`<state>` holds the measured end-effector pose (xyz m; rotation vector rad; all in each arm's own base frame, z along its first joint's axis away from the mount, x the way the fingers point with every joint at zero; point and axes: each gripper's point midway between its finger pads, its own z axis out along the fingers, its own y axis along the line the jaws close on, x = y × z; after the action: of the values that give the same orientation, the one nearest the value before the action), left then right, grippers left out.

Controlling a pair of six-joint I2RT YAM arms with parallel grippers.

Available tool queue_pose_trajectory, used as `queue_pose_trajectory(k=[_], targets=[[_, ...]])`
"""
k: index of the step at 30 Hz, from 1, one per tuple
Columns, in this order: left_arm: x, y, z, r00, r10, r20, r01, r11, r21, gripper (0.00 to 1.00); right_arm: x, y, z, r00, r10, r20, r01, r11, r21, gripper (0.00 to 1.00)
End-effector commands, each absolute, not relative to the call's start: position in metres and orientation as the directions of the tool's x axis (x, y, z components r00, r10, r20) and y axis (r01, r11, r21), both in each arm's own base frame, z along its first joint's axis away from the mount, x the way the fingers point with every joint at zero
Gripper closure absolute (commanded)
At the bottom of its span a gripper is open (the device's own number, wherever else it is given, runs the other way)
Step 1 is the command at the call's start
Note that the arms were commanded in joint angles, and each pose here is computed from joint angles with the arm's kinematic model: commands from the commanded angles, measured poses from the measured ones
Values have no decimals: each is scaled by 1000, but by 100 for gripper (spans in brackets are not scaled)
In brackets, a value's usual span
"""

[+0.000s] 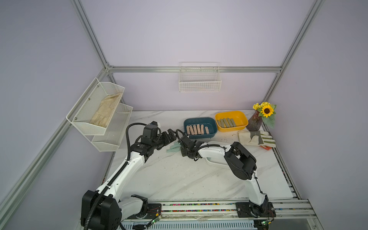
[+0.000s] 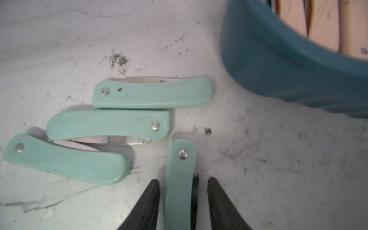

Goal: Place the fruit knives into the storage box by color
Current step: Pick up the fruit knife from the center of the board.

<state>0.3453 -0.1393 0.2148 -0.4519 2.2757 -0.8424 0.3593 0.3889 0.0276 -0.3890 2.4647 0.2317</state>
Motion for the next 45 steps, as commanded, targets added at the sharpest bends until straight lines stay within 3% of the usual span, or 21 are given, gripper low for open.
queue_pose_trajectory(k=[1,12,21,28,45], targets=[[343,-138,203,-728,-523,-443,-102,722,-685,1,327,364,-4,-825,-260,-502,-311,950,19,57],[342,-139,200,-731,-524,-437,-102,717,-689,0,305,363,-18,-842,-264,-471,-311,950,23,58],[342,-140,200,-733,-526,-432,-102,713,-694,0,306,364,-24,-851,-257,-457,-296,955,15,71],[342,-142,201,-735,-527,-427,-97,704,-703,0,306,364,10,-836,-221,-502,-290,955,62,80],[348,-164,214,-757,-548,-356,-68,608,-791,0,313,362,117,-765,-66,-641,-263,940,217,80]])
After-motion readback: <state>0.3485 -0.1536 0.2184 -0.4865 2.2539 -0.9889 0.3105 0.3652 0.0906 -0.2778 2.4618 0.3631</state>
